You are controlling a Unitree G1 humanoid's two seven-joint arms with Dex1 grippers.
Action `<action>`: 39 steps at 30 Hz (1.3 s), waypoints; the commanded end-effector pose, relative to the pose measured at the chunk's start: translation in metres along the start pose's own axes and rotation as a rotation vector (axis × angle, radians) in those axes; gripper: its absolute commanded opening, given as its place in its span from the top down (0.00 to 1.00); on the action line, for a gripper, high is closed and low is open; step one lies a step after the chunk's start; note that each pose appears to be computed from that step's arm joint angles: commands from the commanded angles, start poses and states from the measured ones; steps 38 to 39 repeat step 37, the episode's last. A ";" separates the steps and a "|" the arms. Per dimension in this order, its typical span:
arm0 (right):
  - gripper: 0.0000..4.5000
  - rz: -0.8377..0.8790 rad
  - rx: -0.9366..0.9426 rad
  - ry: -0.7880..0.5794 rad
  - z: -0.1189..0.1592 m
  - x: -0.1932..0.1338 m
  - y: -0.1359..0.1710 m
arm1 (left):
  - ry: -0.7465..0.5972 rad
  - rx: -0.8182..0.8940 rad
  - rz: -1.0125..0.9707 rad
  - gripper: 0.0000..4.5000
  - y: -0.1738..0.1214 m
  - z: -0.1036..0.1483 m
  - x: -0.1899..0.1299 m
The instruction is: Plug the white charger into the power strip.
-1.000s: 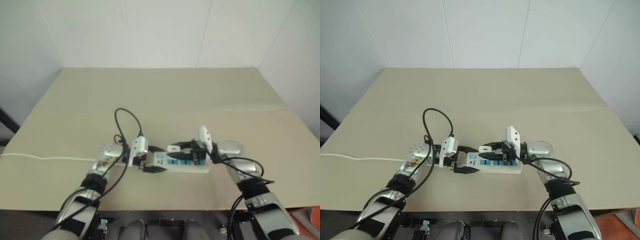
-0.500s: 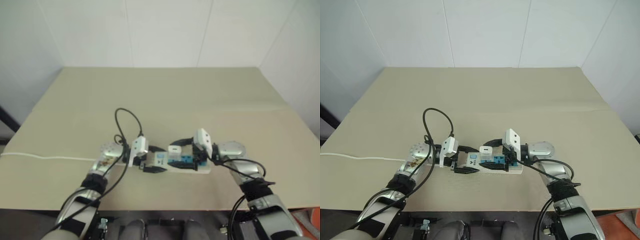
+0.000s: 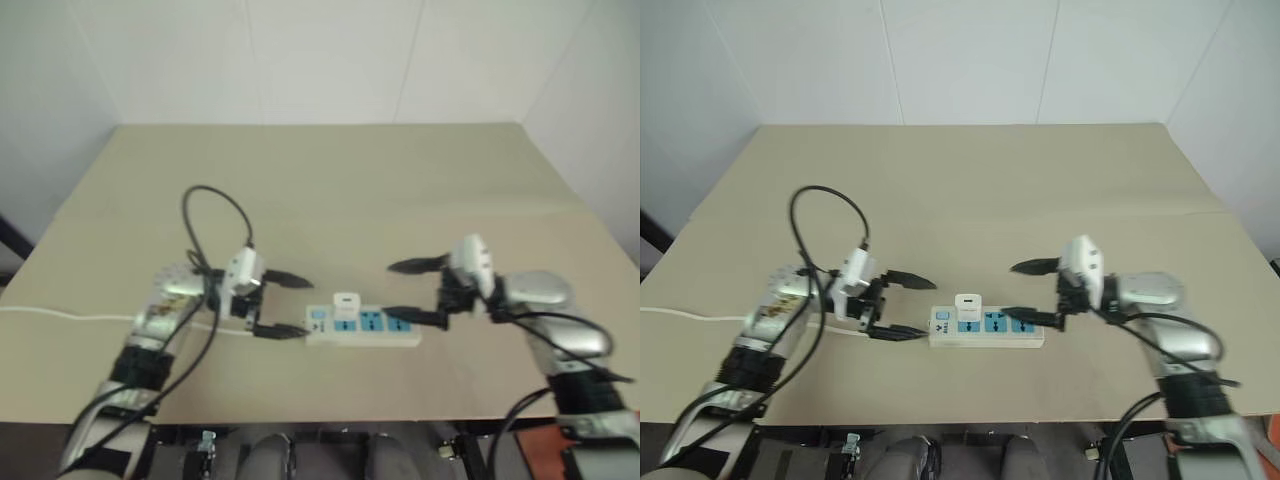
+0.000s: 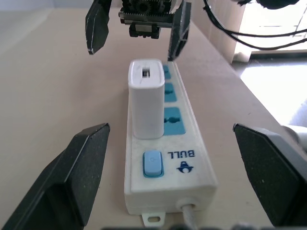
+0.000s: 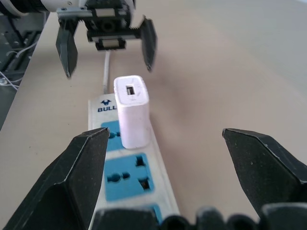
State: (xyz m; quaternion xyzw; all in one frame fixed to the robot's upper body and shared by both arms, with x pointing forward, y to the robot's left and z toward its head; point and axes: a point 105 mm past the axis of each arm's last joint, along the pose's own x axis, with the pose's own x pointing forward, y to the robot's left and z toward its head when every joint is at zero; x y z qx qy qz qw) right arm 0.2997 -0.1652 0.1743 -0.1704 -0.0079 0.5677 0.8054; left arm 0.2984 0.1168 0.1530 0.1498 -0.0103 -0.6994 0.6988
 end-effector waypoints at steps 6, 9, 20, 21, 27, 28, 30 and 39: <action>0.00 -0.112 -0.043 0.056 0.027 -0.071 0.008 | 0.052 0.080 0.100 0.00 0.001 0.031 -0.050; 0.00 -0.147 -0.035 0.081 0.026 -0.085 0.013 | 0.080 0.090 0.145 0.00 0.003 0.033 -0.063; 0.00 -0.195 -0.023 0.139 0.016 -0.096 0.022 | 0.090 0.066 0.175 0.00 -0.005 0.034 -0.068; 0.00 -0.195 -0.021 0.142 0.015 -0.096 0.022 | 0.090 0.063 0.174 0.00 -0.005 0.034 -0.068; 0.00 -0.191 -0.026 0.154 0.011 -0.093 0.024 | 0.094 0.054 0.174 0.00 -0.006 0.033 -0.068; 0.00 -0.192 -0.026 0.157 0.009 -0.092 0.024 | 0.095 0.050 0.172 0.00 -0.006 0.033 -0.067; 0.00 -0.192 -0.023 0.156 0.008 -0.090 0.025 | 0.096 0.046 0.170 0.00 -0.007 0.032 -0.066; 0.00 -0.210 -0.013 0.168 0.007 -0.088 0.026 | 0.093 0.045 0.164 0.00 -0.009 0.033 -0.063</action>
